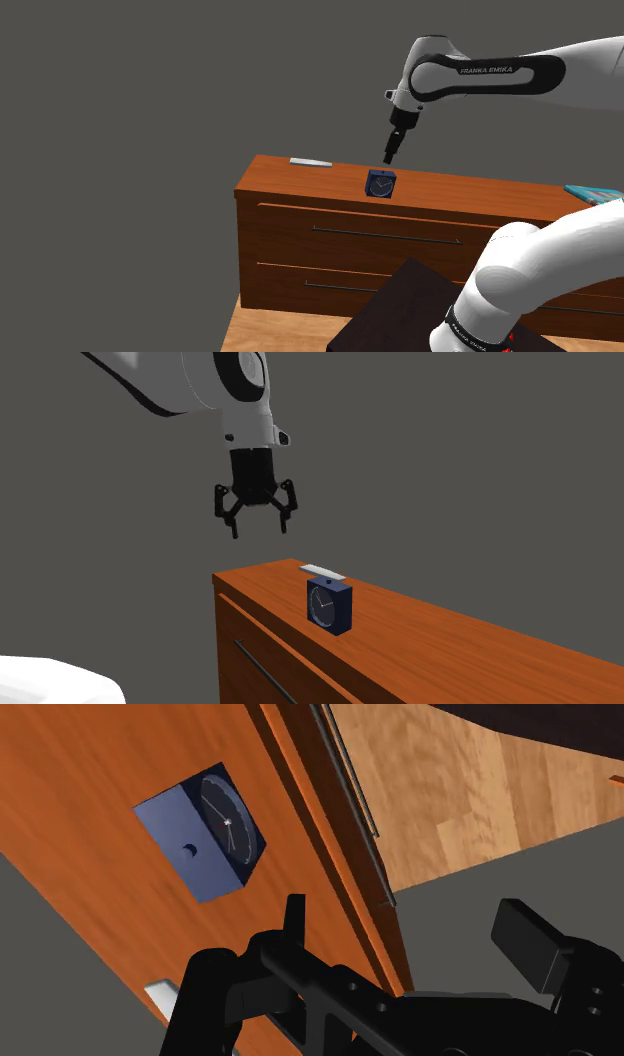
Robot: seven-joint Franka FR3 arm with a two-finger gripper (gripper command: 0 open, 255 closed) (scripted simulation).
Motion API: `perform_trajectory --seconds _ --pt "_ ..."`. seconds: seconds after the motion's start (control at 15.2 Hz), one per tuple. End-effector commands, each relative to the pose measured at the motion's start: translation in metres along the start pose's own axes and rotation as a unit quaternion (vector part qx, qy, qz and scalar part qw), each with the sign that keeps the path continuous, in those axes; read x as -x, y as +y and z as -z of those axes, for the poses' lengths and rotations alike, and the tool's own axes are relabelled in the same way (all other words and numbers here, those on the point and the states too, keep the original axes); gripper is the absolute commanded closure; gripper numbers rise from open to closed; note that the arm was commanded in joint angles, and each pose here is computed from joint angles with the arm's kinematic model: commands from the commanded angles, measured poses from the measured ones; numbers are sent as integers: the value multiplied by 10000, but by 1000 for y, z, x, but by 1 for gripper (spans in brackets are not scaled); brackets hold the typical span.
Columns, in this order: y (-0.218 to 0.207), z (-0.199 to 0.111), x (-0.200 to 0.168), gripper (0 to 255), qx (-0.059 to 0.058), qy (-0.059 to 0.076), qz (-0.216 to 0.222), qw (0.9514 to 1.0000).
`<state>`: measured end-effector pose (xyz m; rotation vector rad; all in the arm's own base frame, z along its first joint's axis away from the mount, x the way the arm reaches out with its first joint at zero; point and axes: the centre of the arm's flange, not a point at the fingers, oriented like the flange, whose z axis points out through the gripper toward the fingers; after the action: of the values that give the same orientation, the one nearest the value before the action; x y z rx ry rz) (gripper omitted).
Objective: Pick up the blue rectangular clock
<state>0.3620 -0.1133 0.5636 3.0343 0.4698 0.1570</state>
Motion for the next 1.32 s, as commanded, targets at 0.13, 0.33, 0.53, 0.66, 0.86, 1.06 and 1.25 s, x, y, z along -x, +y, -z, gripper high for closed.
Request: perform_trajectory --seconds 0.13,0.33,0.53,0.66,0.86,1.06,1.25 --pt "44 -32 -4 0 -118 -89 353 9993" --pt "77 -57 -7 0 -208 -157 604 9978" --pt "110 -83 -11 0 -299 -225 855 9956" --pt "131 -101 -15 0 -359 -270 1022 9938" --pt "161 -126 -21 0 -446 -335 1261 9904" --pt "160 -142 -19 0 -446 -335 1261 9904" --pt "159 -158 -18 0 -446 -335 1261 9904"
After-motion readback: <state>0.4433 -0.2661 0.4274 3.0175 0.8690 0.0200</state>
